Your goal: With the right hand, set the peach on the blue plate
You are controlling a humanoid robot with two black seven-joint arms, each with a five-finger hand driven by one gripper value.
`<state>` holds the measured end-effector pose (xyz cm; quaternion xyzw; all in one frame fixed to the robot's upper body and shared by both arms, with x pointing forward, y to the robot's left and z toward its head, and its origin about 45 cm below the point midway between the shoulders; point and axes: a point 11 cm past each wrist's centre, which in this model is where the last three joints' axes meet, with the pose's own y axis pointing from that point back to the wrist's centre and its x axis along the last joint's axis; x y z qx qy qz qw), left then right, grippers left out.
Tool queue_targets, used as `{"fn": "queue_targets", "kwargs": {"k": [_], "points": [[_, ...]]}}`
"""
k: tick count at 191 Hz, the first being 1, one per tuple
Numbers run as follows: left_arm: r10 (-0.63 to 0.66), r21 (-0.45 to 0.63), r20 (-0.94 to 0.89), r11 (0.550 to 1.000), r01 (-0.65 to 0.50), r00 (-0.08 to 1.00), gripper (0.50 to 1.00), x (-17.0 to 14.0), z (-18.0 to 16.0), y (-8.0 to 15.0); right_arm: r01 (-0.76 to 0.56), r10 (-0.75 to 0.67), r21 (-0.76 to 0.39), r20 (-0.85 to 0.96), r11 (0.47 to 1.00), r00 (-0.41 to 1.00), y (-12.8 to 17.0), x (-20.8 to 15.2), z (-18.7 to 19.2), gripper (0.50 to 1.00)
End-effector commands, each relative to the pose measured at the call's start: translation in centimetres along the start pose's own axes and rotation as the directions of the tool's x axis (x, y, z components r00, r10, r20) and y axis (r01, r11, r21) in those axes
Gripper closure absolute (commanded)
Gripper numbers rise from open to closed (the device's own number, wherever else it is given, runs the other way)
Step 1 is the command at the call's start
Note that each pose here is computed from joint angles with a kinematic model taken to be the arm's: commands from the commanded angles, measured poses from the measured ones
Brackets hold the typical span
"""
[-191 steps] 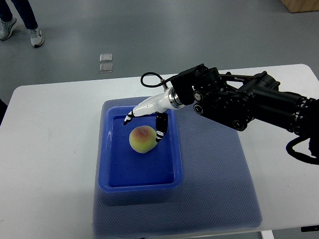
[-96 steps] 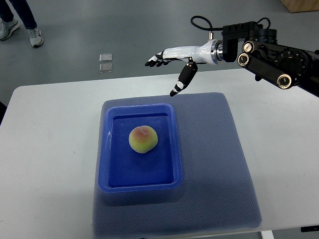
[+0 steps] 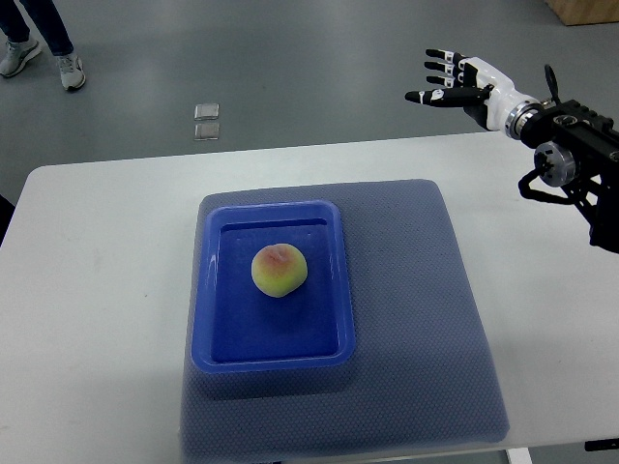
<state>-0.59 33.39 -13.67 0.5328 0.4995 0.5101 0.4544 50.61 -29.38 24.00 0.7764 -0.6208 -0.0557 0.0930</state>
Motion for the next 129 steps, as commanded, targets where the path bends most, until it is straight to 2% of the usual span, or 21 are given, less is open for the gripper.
{"fn": "queue_targets", "kwargs": {"k": [1,40,129], "points": [[0.0,-0.001,0.001,1.0,0.0,1.0,0.5,0.0,0.0,0.0,-0.078,0.08,-0.033,0.091,0.996,0.993,0.7,1.0,2.4,0.576],[0.0,-0.001,0.002,1.0,0.0,1.0,0.5,0.0,0.0,0.0,-0.135,0.142,-0.045,0.271,0.99,0.952,1.4,2.1,4.0,0.576],[0.0,-0.001,0.002,1.0,0.0,1.0,0.5,0.0,0.0,0.0,-0.117,0.132,-0.064,0.337,0.991,0.932,1.5,0.4,6.4,0.572]]}}
